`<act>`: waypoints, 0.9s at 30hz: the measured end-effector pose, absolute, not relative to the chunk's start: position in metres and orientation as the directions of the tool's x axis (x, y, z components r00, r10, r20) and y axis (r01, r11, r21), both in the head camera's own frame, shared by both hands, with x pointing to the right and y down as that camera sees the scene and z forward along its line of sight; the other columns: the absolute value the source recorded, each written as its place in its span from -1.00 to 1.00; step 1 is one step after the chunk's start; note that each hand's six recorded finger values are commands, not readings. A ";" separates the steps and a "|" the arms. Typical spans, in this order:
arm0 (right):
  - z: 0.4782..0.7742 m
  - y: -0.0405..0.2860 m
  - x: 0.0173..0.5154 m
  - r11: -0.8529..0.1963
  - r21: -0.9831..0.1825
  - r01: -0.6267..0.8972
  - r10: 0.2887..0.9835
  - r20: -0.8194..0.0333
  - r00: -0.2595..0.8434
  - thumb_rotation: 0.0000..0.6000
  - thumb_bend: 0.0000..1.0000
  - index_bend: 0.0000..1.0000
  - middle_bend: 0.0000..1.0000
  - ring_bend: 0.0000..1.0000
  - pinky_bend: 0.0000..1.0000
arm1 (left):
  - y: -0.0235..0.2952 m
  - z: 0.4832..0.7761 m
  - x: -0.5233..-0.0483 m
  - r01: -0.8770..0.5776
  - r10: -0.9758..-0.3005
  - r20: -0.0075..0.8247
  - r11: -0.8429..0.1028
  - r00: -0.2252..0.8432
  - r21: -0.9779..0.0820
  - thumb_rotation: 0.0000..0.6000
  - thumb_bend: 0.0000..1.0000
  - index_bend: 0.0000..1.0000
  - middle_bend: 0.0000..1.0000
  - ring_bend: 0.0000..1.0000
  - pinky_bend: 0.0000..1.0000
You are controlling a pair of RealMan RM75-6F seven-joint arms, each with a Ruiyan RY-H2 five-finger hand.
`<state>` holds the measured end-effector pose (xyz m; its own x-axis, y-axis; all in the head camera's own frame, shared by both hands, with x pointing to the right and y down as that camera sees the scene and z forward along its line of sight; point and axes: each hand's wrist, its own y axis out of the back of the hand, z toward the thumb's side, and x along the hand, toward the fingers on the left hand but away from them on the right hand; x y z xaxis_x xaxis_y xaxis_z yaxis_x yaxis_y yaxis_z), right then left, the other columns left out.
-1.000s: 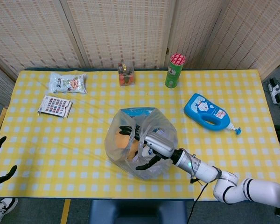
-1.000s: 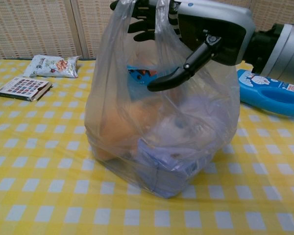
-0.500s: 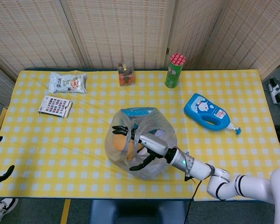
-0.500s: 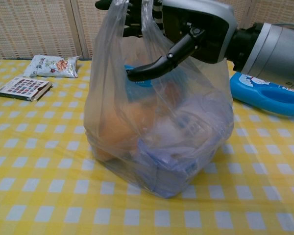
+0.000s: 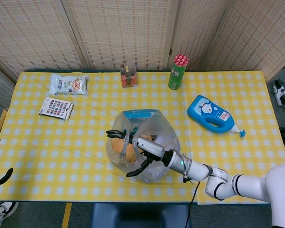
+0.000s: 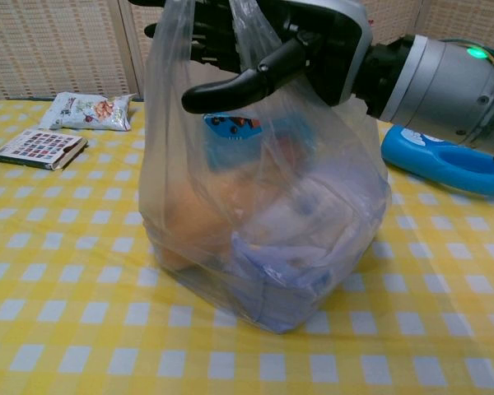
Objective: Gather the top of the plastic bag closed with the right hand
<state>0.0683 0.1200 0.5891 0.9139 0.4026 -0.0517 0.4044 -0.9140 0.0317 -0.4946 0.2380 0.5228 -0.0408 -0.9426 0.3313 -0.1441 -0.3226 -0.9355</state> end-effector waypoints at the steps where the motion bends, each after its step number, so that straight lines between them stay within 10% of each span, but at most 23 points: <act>1: 0.589 0.119 0.068 -0.914 0.038 0.405 0.403 -0.047 0.914 1.00 -0.69 -1.00 -1.00 -0.99 -1.00 | 0.238 0.523 -0.495 -0.144 -0.943 0.332 -0.323 -0.041 -0.935 1.00 -0.41 -1.00 -0.88 -0.72 -0.85; 15: 0.586 0.106 0.050 -0.904 0.136 0.406 0.413 0.021 0.911 1.00 -0.69 -1.00 -0.97 -0.61 -1.00 | 0.238 0.521 -0.498 -0.152 -0.942 0.332 -0.321 -0.048 -0.935 1.00 -0.41 -1.00 -0.88 -0.72 -0.85; 27: 0.568 0.096 0.050 -0.876 0.197 0.439 0.463 0.098 0.881 1.00 -0.69 -1.00 -0.87 -0.75 -1.00 | 0.238 0.522 -0.498 -0.152 -0.941 0.336 -0.325 -0.048 -0.933 1.00 -0.41 -1.00 -0.88 -0.72 -0.85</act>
